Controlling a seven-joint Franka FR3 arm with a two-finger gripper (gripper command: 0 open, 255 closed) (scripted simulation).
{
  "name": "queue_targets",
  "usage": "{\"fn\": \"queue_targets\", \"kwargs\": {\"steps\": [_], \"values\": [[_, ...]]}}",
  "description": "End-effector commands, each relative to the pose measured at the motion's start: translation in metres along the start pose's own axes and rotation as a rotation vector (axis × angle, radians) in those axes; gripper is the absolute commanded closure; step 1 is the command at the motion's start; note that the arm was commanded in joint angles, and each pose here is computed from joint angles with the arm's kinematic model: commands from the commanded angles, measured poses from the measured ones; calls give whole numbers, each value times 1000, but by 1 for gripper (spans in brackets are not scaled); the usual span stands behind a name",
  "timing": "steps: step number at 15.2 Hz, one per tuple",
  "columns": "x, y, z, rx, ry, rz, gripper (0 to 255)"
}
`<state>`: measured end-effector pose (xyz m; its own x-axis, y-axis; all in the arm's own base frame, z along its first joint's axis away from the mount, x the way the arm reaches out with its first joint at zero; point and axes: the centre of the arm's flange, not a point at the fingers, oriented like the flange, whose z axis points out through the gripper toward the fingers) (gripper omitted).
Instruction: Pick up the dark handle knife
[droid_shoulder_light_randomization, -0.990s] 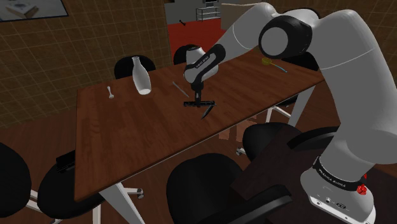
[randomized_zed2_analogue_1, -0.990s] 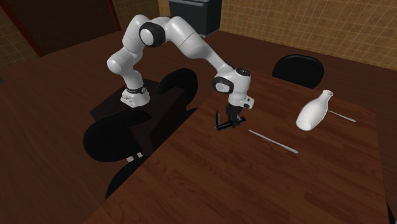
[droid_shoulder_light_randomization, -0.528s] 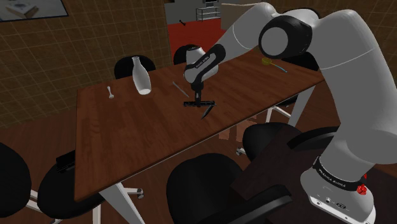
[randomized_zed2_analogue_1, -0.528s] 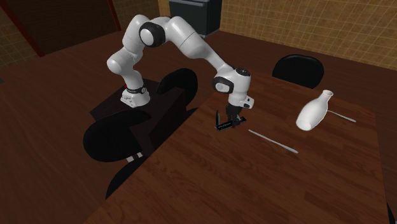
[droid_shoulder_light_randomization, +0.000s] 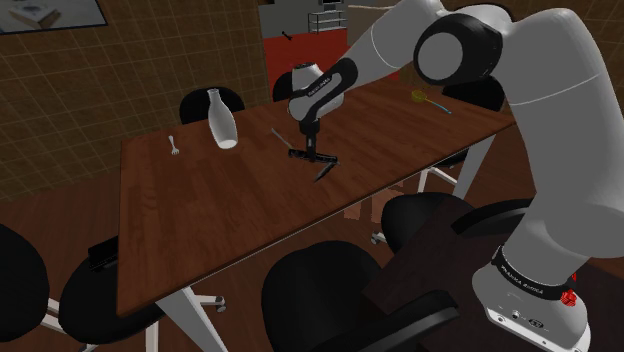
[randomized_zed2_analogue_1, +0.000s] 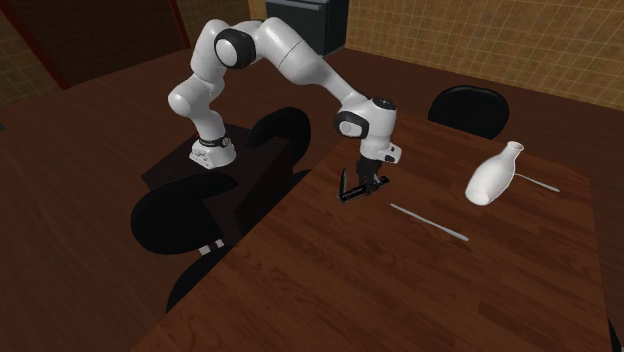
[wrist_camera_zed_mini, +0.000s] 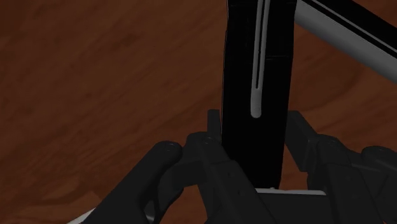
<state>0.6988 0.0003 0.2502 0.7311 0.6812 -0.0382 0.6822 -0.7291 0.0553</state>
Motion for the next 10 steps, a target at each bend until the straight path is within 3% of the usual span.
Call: {"fn": "queue_targets", "kwargs": {"steps": [1,10], "values": [[0,1,-10,0,0,0,255],[-1,3,-47,0,0,0,255]]}}
